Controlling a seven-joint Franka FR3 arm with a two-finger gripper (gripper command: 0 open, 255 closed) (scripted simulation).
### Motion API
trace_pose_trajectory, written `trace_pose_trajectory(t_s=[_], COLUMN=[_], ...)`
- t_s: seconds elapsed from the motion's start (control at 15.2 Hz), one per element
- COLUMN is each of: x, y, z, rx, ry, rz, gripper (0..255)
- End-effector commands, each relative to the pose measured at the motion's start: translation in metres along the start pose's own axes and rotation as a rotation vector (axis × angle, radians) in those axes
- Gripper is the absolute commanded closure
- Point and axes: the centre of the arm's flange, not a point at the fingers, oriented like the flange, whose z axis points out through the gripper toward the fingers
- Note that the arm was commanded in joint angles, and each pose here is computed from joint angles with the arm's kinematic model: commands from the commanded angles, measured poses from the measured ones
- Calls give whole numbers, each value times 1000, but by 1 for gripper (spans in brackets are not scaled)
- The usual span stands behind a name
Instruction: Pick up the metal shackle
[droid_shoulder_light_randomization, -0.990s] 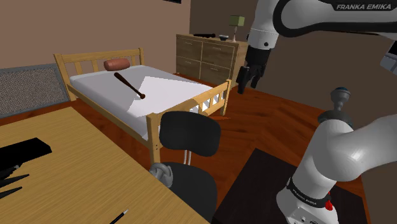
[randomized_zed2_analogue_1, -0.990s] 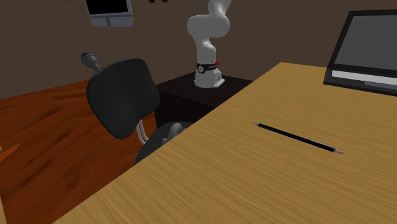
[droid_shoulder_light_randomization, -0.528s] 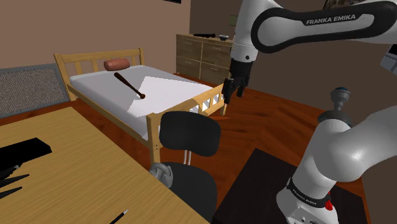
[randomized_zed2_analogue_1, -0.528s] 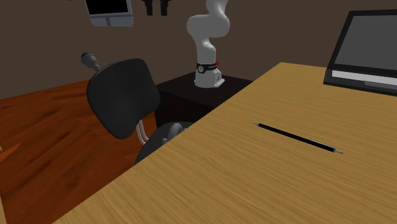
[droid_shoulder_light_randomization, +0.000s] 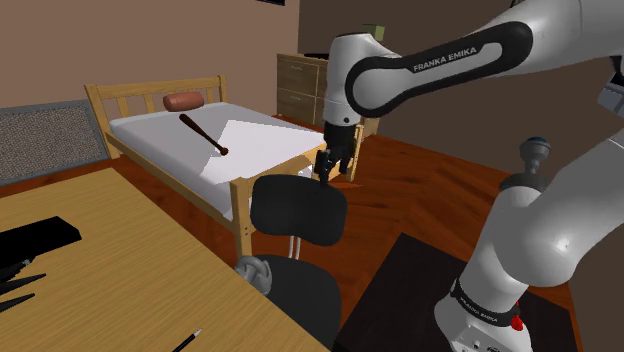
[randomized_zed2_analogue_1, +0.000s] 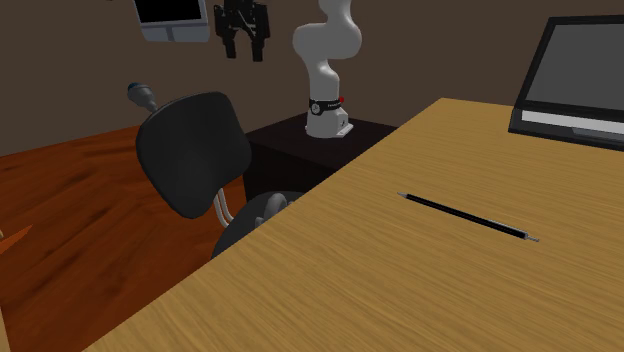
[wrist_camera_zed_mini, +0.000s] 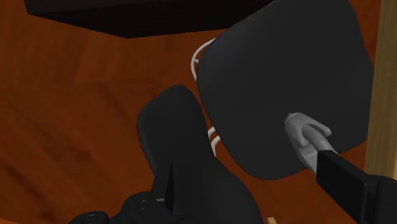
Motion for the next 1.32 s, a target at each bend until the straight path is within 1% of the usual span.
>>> trace_pose_trajectory(t_s=[0.0, 0.66, 1.25], x=[13, 77, 123], y=[-16, -91, -165], z=[19, 110, 194], rx=[5, 25, 44], ry=[-10, -62, -109], rz=[-22, -132, -231], gripper=[0, 0, 0])
